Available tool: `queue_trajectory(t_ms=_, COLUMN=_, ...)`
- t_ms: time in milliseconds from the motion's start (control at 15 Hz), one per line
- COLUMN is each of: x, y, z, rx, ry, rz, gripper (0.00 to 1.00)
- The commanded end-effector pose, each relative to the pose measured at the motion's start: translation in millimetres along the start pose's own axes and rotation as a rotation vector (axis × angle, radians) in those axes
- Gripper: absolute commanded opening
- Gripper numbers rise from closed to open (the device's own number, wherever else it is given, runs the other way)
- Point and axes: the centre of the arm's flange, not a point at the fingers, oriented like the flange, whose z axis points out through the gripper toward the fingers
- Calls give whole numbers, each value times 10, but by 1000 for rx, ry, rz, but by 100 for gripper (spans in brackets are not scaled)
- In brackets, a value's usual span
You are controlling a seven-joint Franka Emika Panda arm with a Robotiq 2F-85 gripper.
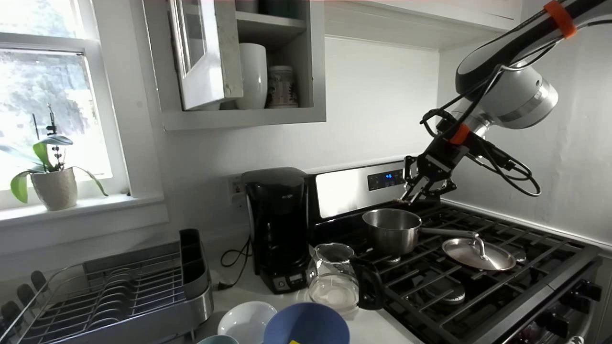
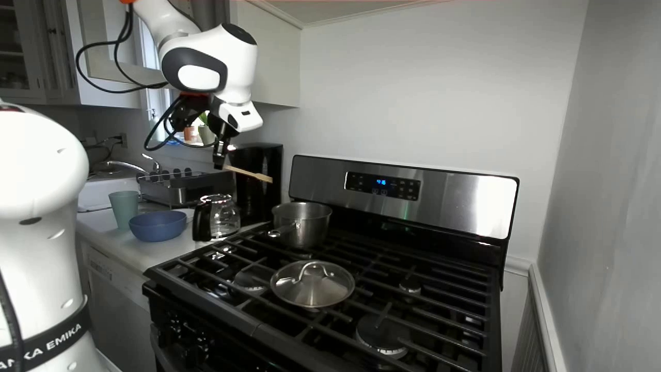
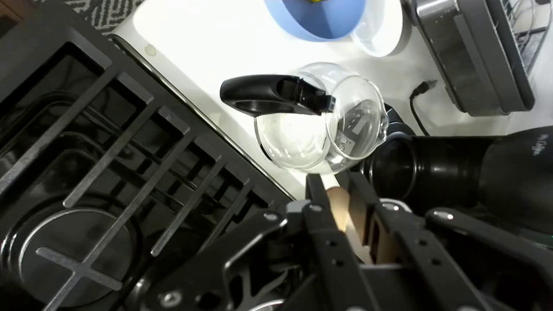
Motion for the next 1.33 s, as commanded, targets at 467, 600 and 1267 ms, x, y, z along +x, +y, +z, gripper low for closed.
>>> queue_trajectory(t_ms=467, x=-348, y=-255, z=-1, rx=-32, ry=20, rz=-118, gripper=5)
queue_trajectory(t_ms=600, x=-721, y=-528, z=52, rx=-80, ry=31, rz=-237, gripper=5)
queue_trajectory(t_ms=1267, x=-2445, y=-1104, z=658, rx=-229, ry=-72, rz=-806, gripper=5)
